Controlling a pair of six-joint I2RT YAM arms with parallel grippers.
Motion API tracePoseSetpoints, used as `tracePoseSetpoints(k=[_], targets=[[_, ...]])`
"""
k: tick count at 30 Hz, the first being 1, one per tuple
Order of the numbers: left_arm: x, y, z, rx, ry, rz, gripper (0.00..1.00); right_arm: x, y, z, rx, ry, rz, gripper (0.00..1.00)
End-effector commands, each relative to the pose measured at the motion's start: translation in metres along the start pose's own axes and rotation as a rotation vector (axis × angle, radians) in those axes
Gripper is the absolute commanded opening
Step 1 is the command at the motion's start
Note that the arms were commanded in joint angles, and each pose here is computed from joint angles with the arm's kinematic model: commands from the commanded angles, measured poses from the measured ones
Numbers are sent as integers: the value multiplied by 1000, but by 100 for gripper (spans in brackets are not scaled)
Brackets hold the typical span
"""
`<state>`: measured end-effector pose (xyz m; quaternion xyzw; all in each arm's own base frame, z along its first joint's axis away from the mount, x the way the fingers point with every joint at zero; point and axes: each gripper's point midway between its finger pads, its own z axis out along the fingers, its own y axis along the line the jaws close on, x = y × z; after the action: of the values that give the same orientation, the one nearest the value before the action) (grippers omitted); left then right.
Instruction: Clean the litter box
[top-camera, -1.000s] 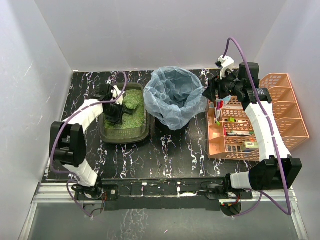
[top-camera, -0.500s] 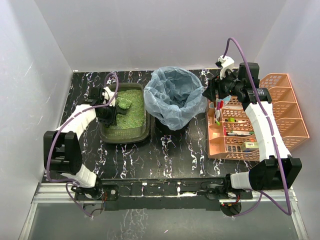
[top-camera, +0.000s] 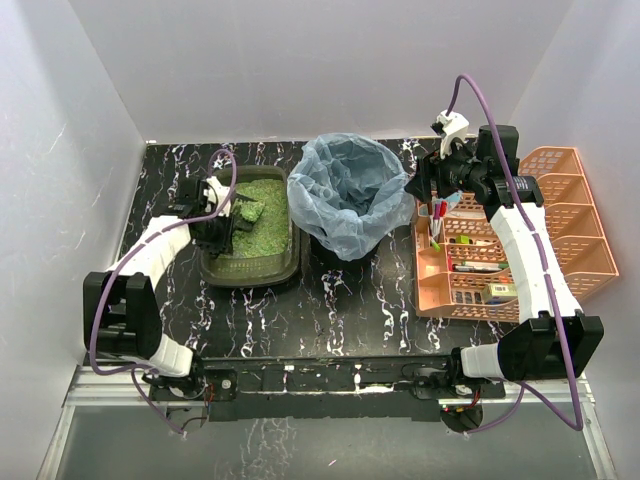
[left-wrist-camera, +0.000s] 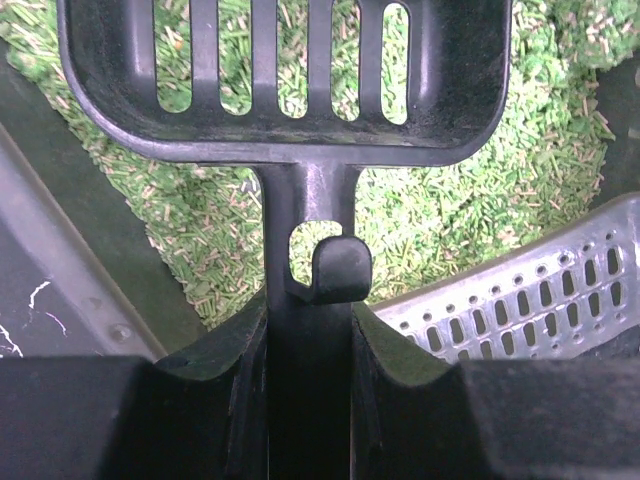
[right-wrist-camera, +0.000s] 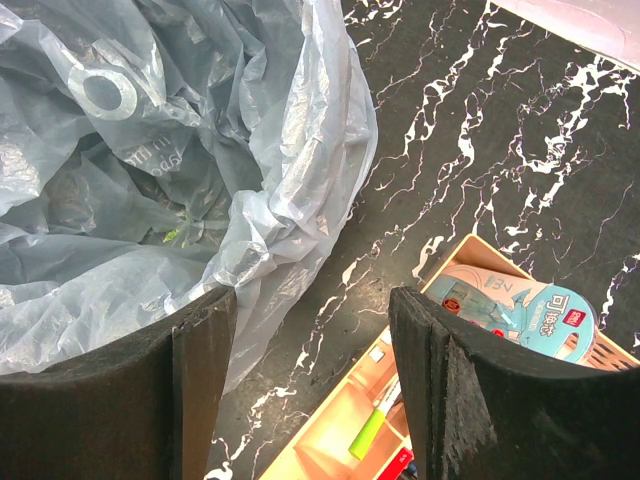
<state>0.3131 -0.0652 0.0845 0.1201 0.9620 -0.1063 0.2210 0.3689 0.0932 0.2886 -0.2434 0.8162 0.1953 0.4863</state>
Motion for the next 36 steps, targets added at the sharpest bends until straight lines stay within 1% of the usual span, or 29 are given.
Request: tracePoseSetpoints(k=[1,3,5,7,9,12,13,15,17,18,20,22,24,26,28,30,31,33,35,36], targets=[[-2,-3,-12,3,-49,11,0,-27,-1,-6,4,-86,-51,68],[1,0,-11,3,-31,5,0,-29,-2,-7,11,-90,-56,68],[3,-12,-10,44,-28,28,0,-30,-2,-7,9,-93,-57,68],[3,-16,-12,21,-50,73,0,-30,-1,-6,6,-92,-54,68],[2,-8,-15,-21,-56,80,0,-29,-2,-6,7,-88,-51,68],[4,5,-13,15,-17,-11,0,-29,-2,-6,9,-90,-52,68],[7,5,-9,32,10,-17,0,-29,-1,-6,5,-90,-52,68],[6,-7,-8,51,-9,21,0,-29,-1,-6,3,-89,-49,68],[8,-16,-10,23,-37,94,0,-28,-1,-7,8,-88,-51,68],[9,-17,-11,16,-44,106,0,-27,-2,-7,12,-86,-53,68],[8,-6,-14,-15,-41,71,0,-26,-2,-7,16,-87,-54,68],[9,-2,-13,11,-11,30,0,-26,-2,-6,11,-87,-52,68],[10,-10,-13,52,-6,37,0,-26,-1,-5,3,-88,-48,68],[7,-14,-15,36,-38,64,0,-26,0,-5,1,-85,-46,68],[5,1,-17,-16,-43,22,0,-26,-1,-5,6,-85,-48,68],[9,7,-14,7,0,-12,0,-26,-1,-5,6,-87,-48,68],[11,2,-12,33,14,-4,0,-26,-1,-5,4,-87,-49,68],[10,-12,-15,52,-19,46,0,-26,-1,-5,3,-87,-47,68],[10,-15,-17,7,-41,111,0,-27,-2,-5,5,-87,-47,68],[10,-13,-18,-7,-42,108,0,-27,-2,-5,8,-86,-48,68]])
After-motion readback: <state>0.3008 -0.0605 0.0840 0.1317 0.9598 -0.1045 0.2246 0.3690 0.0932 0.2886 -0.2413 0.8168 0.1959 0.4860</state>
